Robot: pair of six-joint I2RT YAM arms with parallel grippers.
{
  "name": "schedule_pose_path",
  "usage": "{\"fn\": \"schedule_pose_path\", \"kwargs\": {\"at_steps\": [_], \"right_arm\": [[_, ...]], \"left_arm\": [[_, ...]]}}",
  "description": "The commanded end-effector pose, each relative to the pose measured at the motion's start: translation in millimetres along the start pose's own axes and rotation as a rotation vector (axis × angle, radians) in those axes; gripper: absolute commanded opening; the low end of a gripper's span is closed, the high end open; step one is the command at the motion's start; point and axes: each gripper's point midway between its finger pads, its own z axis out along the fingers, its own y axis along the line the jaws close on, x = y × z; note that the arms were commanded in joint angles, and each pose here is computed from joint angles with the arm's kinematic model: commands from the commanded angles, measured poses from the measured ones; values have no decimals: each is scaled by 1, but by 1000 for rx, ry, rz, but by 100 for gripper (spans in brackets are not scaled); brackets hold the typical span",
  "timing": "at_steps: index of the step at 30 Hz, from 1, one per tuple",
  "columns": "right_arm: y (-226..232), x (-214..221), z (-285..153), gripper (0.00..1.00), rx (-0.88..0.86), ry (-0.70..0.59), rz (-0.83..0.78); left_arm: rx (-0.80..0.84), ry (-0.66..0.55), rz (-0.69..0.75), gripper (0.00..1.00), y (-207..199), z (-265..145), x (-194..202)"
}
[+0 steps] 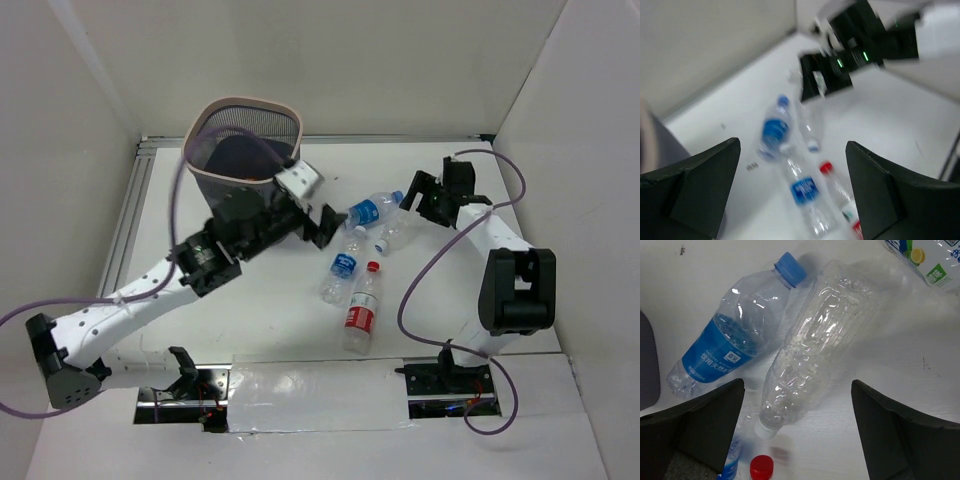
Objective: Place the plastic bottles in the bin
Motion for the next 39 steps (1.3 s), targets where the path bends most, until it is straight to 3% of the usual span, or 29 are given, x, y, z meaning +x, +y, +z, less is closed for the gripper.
{"fn": "schedule_pose_path", "kwargs": {"at_steps": [1,7,12,16,21,24,28,33,37,38,39], "right_arm": [[-4,2,19,94,23,-1,28],[-20,17,53,91,95,48,49],[-25,17,61,83,110,38,48],[-23,23,58,56,88,56,41],[-4,23,28,34,-3,91,-44],[33,1,-9,32,-169,60,-169],[82,-42,-67,29,-349,-73,-381],[164,-110,-143,26,-579,-372,-631],[235,-146,-176,28,-741,-558,-753],[257,-140,-165,28,-795,-548,-783],[283,-156,-186,29,-843,-626,-816]], "left_arm": [[39,160,23,99,-31,7,69],[29,297,-33,99,-54,21,143],[-8,327,-56,99,-52,27,169],[-19,359,-46,99,-53,33,191],[-3,413,-37,99,-59,41,223],[-7,462,-34,99,-60,44,245],[0,458,-46,99,-63,45,250],[-18,482,-68,99,-61,39,263],[-35,490,-94,99,-60,35,272],[-38,500,-100,99,-60,32,276],[-27,495,-99,99,-64,30,276]]}}
